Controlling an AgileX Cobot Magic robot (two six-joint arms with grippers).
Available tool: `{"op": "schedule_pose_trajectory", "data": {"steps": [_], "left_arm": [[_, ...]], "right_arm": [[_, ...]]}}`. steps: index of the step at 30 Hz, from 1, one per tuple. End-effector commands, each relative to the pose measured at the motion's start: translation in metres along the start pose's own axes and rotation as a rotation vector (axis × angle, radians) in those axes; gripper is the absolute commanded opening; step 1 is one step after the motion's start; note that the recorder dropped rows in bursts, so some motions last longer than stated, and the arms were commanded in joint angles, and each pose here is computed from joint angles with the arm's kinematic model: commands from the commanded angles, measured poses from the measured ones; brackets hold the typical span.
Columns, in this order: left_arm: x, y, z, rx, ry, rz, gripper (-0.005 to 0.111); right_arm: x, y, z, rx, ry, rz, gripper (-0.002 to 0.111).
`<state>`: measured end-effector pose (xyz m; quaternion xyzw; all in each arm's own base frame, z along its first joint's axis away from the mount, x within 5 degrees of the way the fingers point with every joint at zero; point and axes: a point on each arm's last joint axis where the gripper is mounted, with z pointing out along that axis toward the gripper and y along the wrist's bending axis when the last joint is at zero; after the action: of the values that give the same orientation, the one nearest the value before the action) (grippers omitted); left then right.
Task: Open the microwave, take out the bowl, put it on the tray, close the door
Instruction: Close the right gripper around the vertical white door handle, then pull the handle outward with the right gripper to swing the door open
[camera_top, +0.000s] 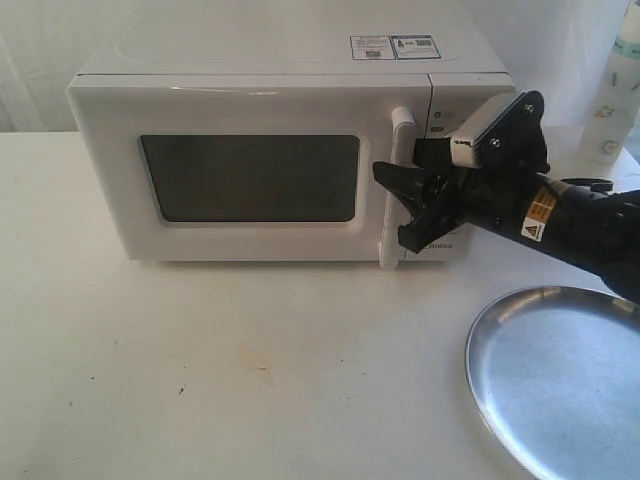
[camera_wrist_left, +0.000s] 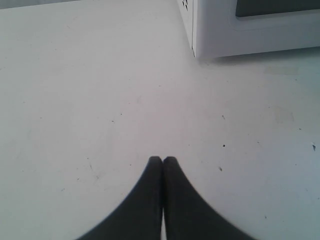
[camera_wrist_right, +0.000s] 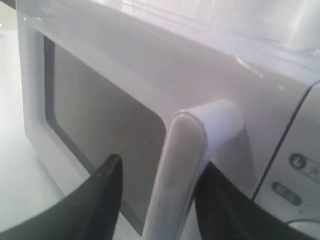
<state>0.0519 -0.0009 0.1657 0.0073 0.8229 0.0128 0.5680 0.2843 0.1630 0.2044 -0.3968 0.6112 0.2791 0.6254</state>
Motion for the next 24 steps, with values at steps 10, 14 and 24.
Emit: {"op": "schedule_pose_trajectory", "data": {"steps": [10, 14, 24], "left_arm": [[-0.001, -0.001, 0.0, 0.009, -0.003, -0.009, 0.0], [-0.001, -0.001, 0.0, 0.009, -0.003, -0.009, 0.0], [-0.001, -0.001, 0.0, 0.009, -0.003, -0.009, 0.0]], "right_arm": [[-0.007, 0.001, 0.017, 0.002, 0.017, -0.036, 0.022], [-0.011, 0.011, 0.022, -0.035, -0.015, -0.082, 0.005], [-0.011, 0.026, 0.024, -0.137, -0.011, -0.158, 0.0]]}}
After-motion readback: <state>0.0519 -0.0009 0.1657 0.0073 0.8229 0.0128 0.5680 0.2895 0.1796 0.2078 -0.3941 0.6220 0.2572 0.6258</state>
